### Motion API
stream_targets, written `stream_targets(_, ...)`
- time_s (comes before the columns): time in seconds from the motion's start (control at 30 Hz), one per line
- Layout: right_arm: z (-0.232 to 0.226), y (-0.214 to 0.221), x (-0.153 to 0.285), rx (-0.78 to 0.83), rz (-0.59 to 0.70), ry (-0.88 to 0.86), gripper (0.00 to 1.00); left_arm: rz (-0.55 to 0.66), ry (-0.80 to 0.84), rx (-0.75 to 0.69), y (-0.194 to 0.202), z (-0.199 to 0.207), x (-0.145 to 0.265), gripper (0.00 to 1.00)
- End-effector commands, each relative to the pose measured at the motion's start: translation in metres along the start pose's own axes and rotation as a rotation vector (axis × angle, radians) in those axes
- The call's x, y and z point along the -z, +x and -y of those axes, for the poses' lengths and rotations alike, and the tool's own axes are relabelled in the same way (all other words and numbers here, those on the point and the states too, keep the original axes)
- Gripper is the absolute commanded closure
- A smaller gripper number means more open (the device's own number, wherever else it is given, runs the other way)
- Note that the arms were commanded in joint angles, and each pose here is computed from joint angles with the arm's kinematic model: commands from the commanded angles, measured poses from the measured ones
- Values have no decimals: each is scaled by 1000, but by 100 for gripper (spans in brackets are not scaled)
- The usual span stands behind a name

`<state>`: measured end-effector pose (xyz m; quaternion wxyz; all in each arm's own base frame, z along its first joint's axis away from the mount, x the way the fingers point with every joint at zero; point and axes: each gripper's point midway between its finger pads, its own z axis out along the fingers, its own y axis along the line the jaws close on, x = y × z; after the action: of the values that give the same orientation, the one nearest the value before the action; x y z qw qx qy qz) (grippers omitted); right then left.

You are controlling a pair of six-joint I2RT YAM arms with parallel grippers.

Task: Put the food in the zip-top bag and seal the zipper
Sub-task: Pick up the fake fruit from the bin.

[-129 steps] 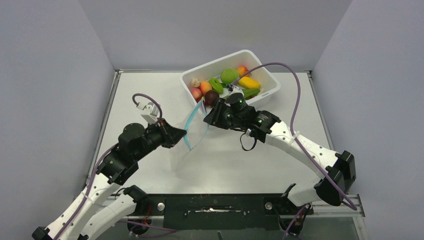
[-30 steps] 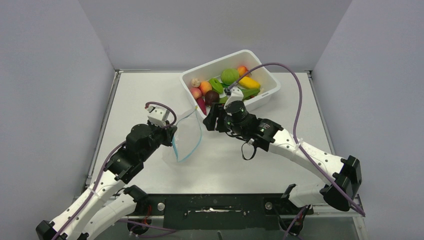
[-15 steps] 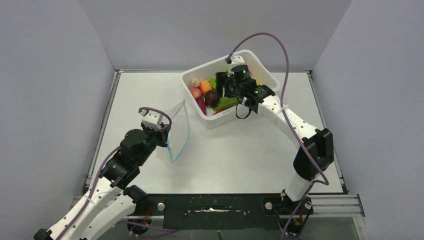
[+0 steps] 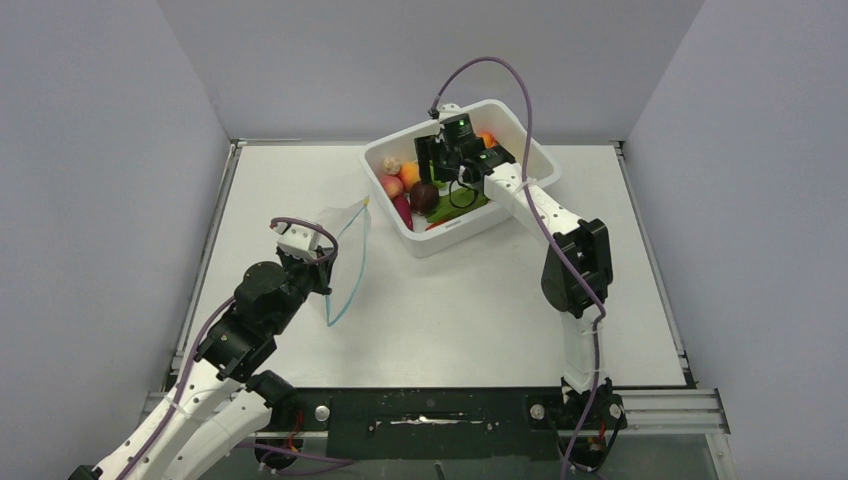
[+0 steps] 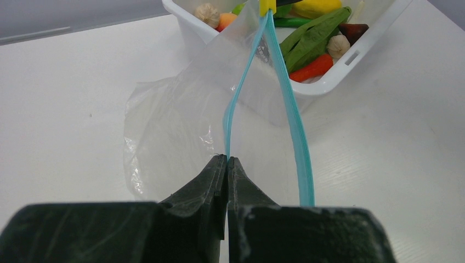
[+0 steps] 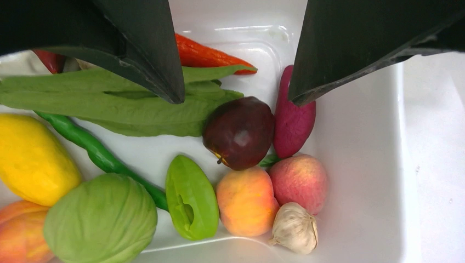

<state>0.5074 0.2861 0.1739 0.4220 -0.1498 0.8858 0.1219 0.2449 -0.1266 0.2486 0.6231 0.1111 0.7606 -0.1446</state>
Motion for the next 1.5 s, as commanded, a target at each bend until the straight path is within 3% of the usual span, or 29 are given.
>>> stream_targets(0.0, -5, -29, -1, 31, 63, -79, 30, 87, 16, 11, -24, 2, 2, 100)
stream_targets(0.43, -11, 4, -52, 40, 5, -156, 24, 73, 23, 5, -21, 2, -1, 100)
stream_targets(0.7, 7, 26, -83, 42, -56, -77, 24, 66, 25, 4, -20, 2, -3, 100)
stream_targets(0.93, 12, 35, -89, 61, -74, -62, 34, 68, 21, 6, -20, 0, -3, 100)
stream_targets(1.07, 14, 30, -89, 54, -56, -56, 49, 67, 19, 5, -20, 0, -3, 100)
stream_targets(1.47, 11, 4, -62, 32, -1, -70, 51, 70, 18, 9, -21, -1, -4, 100)
